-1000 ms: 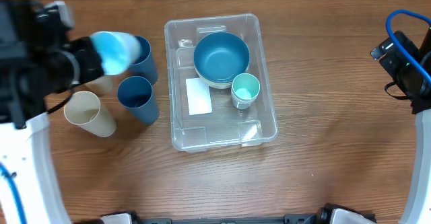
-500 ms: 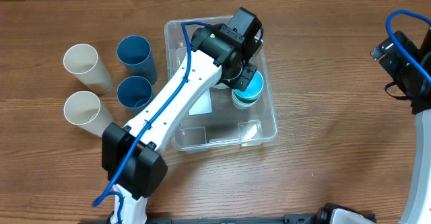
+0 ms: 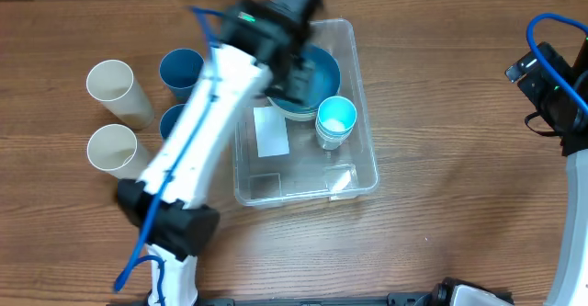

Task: Pack container
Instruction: 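Move the left gripper to the tall cream cup and grasp it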

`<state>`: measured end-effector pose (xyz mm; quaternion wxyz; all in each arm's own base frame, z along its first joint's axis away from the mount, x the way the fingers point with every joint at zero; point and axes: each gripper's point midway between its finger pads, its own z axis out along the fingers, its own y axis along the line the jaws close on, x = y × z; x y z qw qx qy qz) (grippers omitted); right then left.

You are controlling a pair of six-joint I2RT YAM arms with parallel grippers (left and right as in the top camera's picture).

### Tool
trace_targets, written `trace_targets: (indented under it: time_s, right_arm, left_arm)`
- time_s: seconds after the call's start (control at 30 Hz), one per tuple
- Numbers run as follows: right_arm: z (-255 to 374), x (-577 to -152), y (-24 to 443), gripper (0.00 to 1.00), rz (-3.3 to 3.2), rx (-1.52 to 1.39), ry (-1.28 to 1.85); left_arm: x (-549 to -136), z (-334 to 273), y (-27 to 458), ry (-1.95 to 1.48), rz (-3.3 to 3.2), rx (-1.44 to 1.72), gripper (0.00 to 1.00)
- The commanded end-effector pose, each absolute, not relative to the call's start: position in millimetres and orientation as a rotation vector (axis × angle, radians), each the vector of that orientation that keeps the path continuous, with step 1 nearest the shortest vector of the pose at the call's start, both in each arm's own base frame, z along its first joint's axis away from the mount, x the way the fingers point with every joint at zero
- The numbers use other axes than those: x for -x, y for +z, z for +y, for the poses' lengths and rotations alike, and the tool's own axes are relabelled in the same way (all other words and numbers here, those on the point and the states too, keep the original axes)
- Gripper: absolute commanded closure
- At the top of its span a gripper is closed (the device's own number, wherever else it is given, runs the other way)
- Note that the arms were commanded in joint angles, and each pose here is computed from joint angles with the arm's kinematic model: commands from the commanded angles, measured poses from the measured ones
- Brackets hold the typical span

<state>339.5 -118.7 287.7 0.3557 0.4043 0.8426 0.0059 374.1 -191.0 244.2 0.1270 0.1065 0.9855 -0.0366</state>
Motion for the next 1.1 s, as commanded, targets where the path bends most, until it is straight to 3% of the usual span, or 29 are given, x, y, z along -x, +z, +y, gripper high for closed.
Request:
trace_targets:
  time_s: [0.0, 0.03, 0.17, 0.3, 0.43, 0.73, 0.8, 0.87, 0.9, 0.93, 1.0, 1.07]
  right_arm:
    - [-121, -340, 294, 0.0, 2.154, -1.047, 0.008]
    - [-121, -340, 294, 0.0, 2.154, -1.047, 0.008]
    - [-121, -340, 294, 0.0, 2.154, -1.047, 0.008]
    - [-121, -340, 294, 0.0, 2.154, -1.047, 0.008]
    - [-121, -340, 294, 0.0, 2.154, -1.047, 0.008]
    - [-121, -340, 294, 0.0, 2.154, -1.047, 0.008]
    - [-121, -340, 294, 0.0, 2.154, -1.047, 0.008]
    - [-121, -340, 294, 0.0, 2.154, -1.047, 0.008]
    - [-121, -340, 294, 0.0, 2.154, -1.047, 0.008]
    - [-121, -340, 294, 0.0, 2.154, -1.047, 0.008]
    - [-121, -340, 294, 0.0, 2.154, -1.047, 0.007]
    - [-121, -340, 294, 0.0, 2.154, -1.047, 0.008]
  left_arm:
    - [-389, -83, 314, -0.024, 2.701, 0.126, 0.28]
    - [-390, -43, 324, -0.008, 2.664, 0.277, 0.24]
    - [-385, 52, 323, -0.028, 2.619, 0.627, 0.23]
    - [-366, 127, 278, 0.024, 2.69, 0.931, 0.26]
    - [-369, 149, 223, -0.057, 2.799, 1.003, 0.31]
    - [-407, 170, 133, -0.066, 2.89, 0.953, 0.53]
    - [-408, 171, 123, -0.069, 2.906, 0.959, 0.59]
    - [-412, 173, 115, -0.069, 2.906, 0.96, 0.74]
    - [-414, 173, 113, -0.068, 2.902, 0.959, 0.9]
    - [-415, 174, 113, -0.067, 2.897, 0.959, 0.96]
    - [-418, 178, 124, -0.062, 2.863, 0.968, 0.96]
    - [-415, 183, 168, -0.05, 2.787, 0.966, 0.96]
